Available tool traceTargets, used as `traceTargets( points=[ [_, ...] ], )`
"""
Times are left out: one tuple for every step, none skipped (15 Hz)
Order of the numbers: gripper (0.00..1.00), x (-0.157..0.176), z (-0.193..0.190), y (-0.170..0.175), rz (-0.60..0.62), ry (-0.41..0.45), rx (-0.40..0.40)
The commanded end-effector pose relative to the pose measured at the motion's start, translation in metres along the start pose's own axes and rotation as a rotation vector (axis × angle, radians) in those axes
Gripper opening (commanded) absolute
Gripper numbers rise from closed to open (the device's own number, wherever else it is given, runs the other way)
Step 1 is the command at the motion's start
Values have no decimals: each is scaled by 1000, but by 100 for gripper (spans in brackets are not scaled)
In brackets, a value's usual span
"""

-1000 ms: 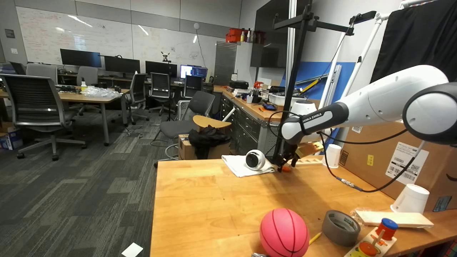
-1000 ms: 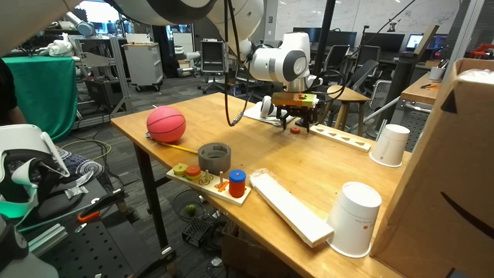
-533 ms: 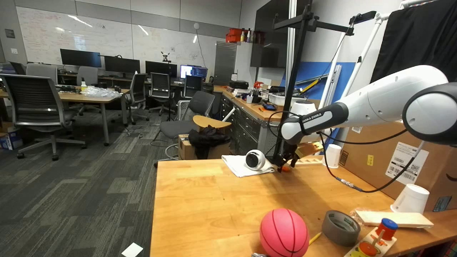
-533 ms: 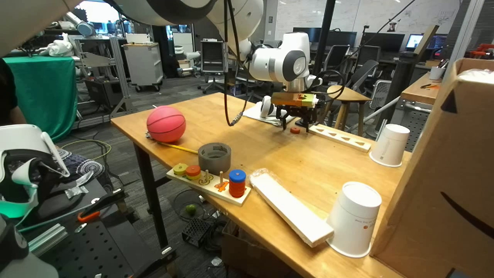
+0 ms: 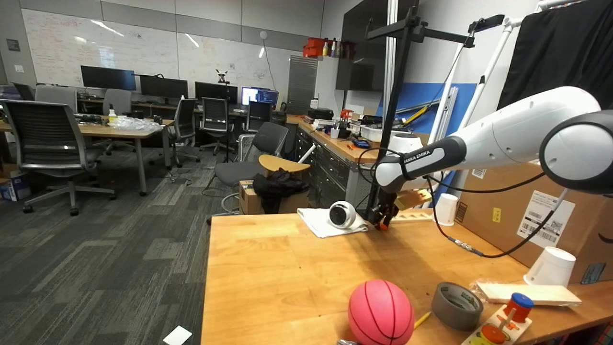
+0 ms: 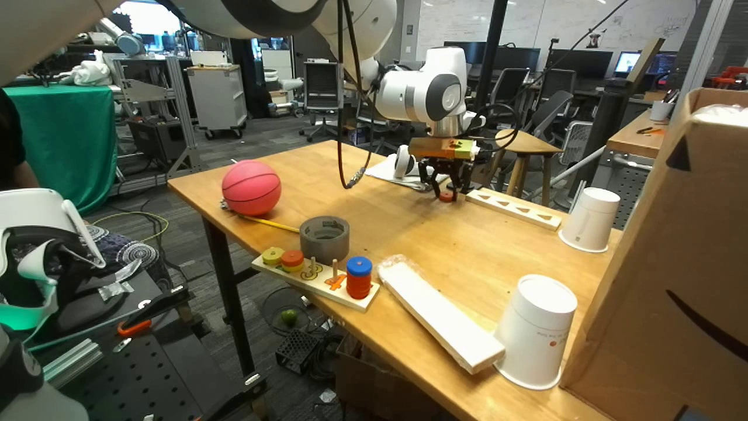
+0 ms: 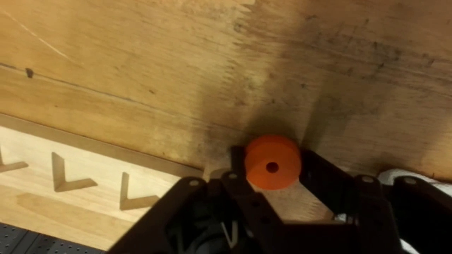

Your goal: Stick the discs on the table to the rod on the far right of the wooden rack

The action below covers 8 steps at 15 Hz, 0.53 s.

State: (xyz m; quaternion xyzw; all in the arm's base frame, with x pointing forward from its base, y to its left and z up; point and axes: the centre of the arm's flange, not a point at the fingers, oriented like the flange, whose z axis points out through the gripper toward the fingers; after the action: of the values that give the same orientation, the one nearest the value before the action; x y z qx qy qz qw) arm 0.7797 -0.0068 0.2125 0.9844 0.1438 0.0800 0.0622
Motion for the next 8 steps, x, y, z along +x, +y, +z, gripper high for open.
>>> traceTargets(
  points=[
    [26,3,2,-3,-1,-1,3],
    [26,3,1,-3,-2,-1,3],
    [26,3,-1,-4,-6,-1,3],
    [26,4,-5,-5,-9,-2,1],
    [26,3,-12,-5,-15,2,-2],
    [26,3,-19,-7,-21,13,-4],
    [26,1,-28,-8,-26,20,-11],
    [26,1,-34,-10,-30,27,-17]
  ],
)
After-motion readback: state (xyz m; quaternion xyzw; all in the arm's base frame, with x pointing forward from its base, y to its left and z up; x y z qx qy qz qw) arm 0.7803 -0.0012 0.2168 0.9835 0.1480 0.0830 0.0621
